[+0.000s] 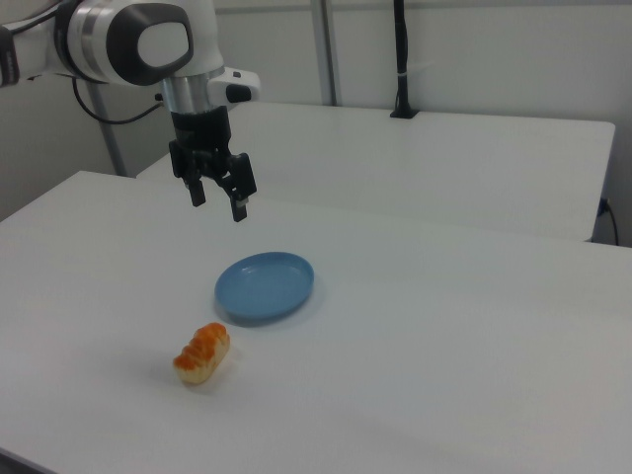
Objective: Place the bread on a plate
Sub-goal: 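Move the open gripper over the orange-topped bread roll and lower it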
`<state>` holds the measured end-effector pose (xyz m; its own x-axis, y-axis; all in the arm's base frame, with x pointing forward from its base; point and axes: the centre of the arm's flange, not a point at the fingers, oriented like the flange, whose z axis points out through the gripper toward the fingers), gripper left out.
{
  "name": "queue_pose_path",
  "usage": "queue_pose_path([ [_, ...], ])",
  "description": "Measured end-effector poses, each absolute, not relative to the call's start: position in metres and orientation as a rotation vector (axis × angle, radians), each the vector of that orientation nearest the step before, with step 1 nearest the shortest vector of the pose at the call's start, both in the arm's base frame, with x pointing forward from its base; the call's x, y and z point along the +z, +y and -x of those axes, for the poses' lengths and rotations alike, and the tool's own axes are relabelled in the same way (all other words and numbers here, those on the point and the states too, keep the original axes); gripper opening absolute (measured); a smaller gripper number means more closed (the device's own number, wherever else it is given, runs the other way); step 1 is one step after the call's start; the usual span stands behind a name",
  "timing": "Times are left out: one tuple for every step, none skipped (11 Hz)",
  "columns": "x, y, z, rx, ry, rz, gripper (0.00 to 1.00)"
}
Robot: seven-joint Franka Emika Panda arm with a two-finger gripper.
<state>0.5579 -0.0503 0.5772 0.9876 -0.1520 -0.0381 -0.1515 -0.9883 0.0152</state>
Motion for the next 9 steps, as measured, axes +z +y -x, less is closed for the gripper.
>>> queue_pose_path([
  [0.577, -0.049, -0.557, -0.070, -0.235, -3.120, 1.00],
  [0.574, -0.048, -0.557, -0.085, -0.233, -3.120, 1.00],
  [0.569, -0.047, -0.556, -0.109, -0.229, -3.119, 1.00],
  [0.559, -0.044, -0.554, -0.145, -0.221, -3.118, 1.00],
  [0.543, -0.040, -0.553, -0.190, -0.210, -3.116, 1.00],
  [0.525, -0.037, -0.552, -0.203, -0.200, -3.115, 1.00],
  [0.505, -0.033, -0.552, -0.213, -0.187, -3.115, 1.00],
  [0.486, -0.026, -0.551, -0.214, -0.166, -3.115, 1.00],
  [0.467, -0.019, -0.549, -0.212, -0.145, -3.115, 1.00],
])
